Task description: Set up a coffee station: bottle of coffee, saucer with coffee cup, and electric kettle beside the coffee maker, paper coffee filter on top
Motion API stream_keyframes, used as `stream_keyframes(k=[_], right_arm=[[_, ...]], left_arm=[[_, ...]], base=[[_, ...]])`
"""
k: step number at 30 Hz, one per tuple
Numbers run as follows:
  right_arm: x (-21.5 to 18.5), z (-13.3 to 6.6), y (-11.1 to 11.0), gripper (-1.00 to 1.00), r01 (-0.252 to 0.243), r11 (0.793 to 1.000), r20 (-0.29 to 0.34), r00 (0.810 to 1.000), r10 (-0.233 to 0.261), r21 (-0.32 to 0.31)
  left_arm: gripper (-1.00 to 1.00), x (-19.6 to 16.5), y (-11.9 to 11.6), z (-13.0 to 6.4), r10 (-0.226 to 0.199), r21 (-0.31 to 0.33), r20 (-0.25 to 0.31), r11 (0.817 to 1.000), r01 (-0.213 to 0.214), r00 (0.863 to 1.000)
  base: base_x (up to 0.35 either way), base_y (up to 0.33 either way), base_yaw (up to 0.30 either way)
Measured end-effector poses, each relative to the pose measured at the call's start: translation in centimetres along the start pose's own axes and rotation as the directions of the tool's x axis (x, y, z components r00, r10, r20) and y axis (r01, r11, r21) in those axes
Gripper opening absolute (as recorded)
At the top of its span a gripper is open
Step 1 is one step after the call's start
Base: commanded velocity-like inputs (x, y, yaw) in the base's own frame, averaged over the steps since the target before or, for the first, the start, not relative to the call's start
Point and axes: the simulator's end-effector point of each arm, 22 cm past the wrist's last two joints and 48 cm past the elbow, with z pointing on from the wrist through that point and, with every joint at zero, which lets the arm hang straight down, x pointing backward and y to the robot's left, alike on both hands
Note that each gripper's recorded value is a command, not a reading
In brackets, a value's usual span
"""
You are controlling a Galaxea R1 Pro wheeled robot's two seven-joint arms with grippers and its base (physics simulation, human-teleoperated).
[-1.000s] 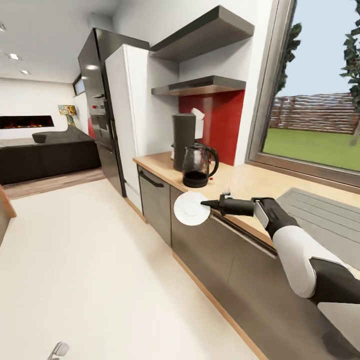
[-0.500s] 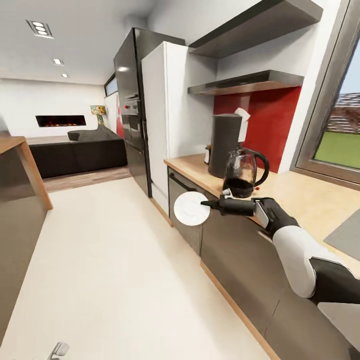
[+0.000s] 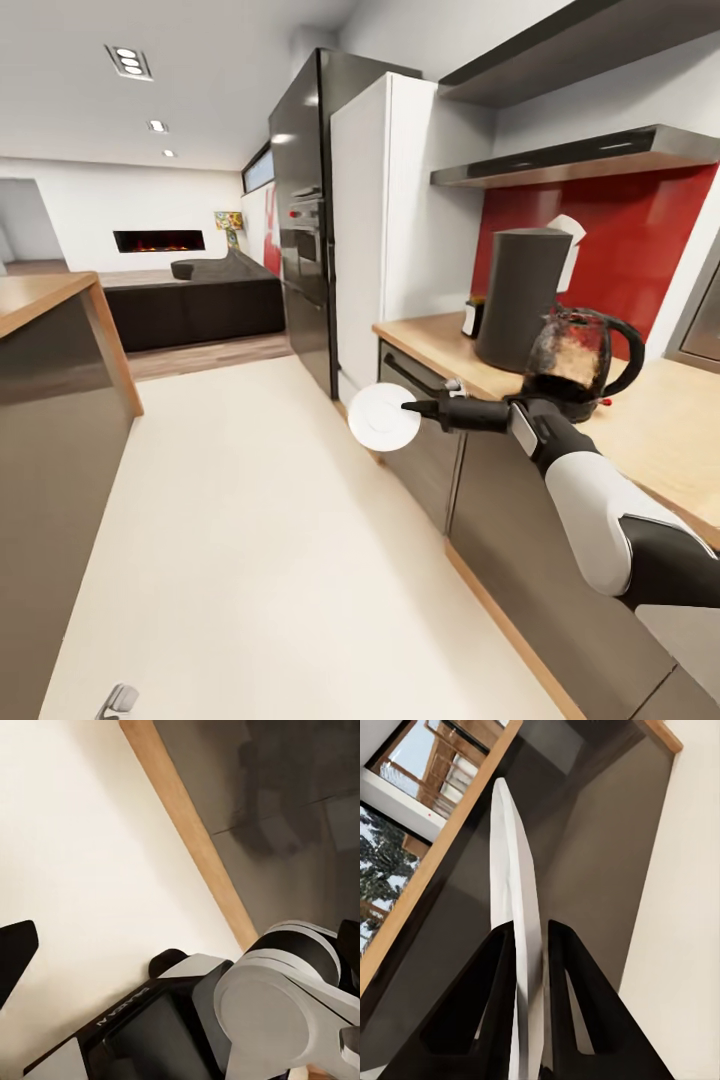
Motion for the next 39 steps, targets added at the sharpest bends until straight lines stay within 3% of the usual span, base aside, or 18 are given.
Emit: stream_keyframes(k=[26, 39], right_arm=[[0.07, 0.0, -0.01, -1.0, -0.002, 1.0, -0.001, 1.0, 0.002, -0.001], [0.04, -0.03, 0.0, -1.0, -0.001, 1.0, 0.0, 1.0, 0.001, -0.001]], left_arm=[[1.0, -0.03, 0.0, -0.01, 0.0, 0.0, 0.001, 1.0, 0.0, 1.0], [1.0, -0.04, 0.0, 0.0, 0.0, 0.0, 0.001, 1.0, 0.0, 1.0]], base=[[0.282, 0.215, -0.004], [0.307, 0.164, -0.209]])
